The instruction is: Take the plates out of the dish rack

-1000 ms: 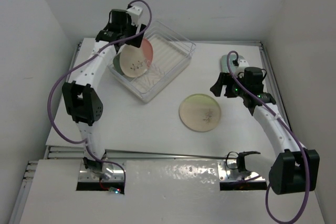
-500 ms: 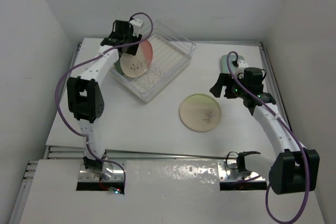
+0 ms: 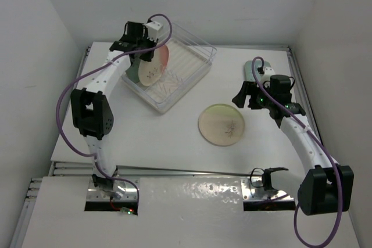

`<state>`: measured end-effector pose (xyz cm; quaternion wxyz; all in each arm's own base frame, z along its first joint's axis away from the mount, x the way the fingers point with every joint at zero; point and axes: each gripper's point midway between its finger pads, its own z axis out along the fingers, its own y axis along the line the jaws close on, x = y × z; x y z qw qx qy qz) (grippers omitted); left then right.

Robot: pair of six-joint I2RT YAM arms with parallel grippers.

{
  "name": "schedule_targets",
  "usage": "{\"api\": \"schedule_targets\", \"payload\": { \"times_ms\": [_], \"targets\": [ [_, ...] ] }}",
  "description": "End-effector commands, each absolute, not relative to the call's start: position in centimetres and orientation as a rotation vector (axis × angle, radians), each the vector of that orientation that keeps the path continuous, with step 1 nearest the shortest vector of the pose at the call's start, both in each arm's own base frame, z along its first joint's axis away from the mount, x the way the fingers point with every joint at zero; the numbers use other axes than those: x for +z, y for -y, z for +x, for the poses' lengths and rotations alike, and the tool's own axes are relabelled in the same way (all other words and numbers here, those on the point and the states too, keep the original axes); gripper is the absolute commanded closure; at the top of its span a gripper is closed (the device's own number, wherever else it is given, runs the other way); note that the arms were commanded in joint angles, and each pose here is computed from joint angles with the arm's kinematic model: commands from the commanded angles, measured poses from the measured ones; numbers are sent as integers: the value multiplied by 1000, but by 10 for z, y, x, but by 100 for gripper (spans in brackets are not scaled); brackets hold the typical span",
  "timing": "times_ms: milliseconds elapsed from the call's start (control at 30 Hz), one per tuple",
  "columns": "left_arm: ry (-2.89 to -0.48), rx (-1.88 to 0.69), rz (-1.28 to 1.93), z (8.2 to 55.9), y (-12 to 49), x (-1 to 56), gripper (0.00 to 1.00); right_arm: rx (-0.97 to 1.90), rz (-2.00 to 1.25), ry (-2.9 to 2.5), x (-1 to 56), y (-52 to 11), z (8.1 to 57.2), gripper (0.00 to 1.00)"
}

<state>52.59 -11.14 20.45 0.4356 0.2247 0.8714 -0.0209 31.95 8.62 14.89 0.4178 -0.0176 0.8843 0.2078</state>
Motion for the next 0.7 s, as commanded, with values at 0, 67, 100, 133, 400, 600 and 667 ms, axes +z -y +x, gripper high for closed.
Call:
{"api": "schedule_targets", "payload": {
  "times_ms": [0, 67, 100, 133, 400, 600, 667],
  "targets": [
    [-2027, 58, 476, 545, 92, 257, 100, 539, -43, -2143, 173, -88, 331, 18],
    [-1974, 33, 491, 548, 98, 280, 100, 542, -45, -2141, 173, -89, 332, 18],
    [-1947, 38, 494, 550, 99, 291, 100, 545, -45, -2138, 174, -89, 332, 18],
    [-1891, 44, 492, 553, 102, 314, 100, 549, -46, -2137, 174, -90, 332, 18],
    [-1639, 33, 550, 548, 120, 407, 100, 570, -35, -2121, 179, -93, 336, 19],
    [-1609, -41, 545, 530, 130, 424, 100, 569, -38, -2117, 180, -92, 336, 19],
    [-1598, -64, 527, 526, 134, 432, 100, 571, -34, -2119, 180, -93, 335, 19]
  ]
}}
